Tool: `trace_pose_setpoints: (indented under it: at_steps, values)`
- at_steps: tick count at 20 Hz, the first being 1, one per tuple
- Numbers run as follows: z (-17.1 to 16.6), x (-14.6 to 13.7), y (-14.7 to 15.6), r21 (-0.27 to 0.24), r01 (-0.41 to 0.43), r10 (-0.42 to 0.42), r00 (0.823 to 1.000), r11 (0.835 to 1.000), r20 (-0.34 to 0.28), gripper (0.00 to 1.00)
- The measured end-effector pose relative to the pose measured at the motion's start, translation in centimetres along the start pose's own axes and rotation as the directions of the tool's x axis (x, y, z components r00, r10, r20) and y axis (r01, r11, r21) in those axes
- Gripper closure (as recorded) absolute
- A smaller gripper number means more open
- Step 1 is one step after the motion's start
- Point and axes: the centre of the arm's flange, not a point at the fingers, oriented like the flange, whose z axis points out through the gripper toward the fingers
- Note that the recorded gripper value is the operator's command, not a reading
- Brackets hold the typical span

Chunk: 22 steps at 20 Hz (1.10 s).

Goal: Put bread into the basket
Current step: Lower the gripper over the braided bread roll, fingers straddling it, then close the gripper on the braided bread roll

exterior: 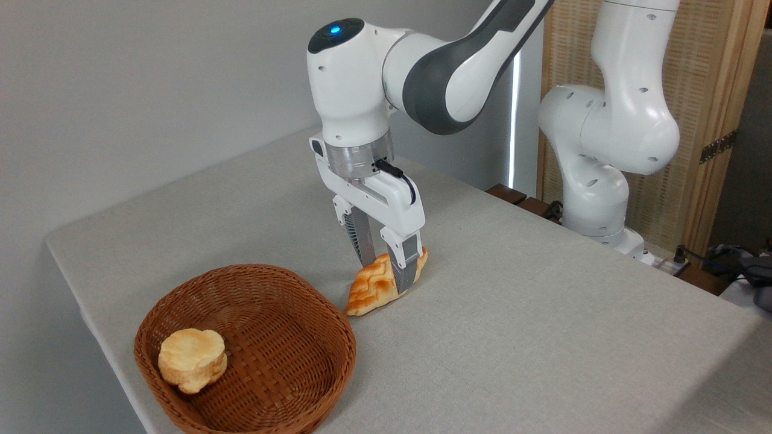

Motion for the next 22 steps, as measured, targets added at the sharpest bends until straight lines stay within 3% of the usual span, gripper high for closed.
trace_pose_setpoints:
  at_steps: [2, 5, 6, 16, 19, 22]
  values:
    - [0.15, -0.01, 0.00, -0.002, 0.000, 0.000, 1.000, 1.000, 0.003, 0.05]
    - [0.47, 0.06, 0.01, -0.006, -0.001, 0.001, 1.000, 1.000, 0.008, 0.46]
    - [0.56, 0.11, 0.05, -0.008, -0.003, 0.003, 1.000, 1.000, 0.010, 0.51]
    - [0.72, 0.24, 0.17, -0.010, -0.008, 0.009, 1.000, 1.000, 0.013, 0.54]
    - [0.72, 0.26, 0.21, -0.010, -0.009, 0.010, 1.000, 1.000, 0.013, 0.61]
    - [0.72, 0.27, 0.22, -0.010, -0.010, 0.010, 1.000, 1.000, 0.013, 0.61]
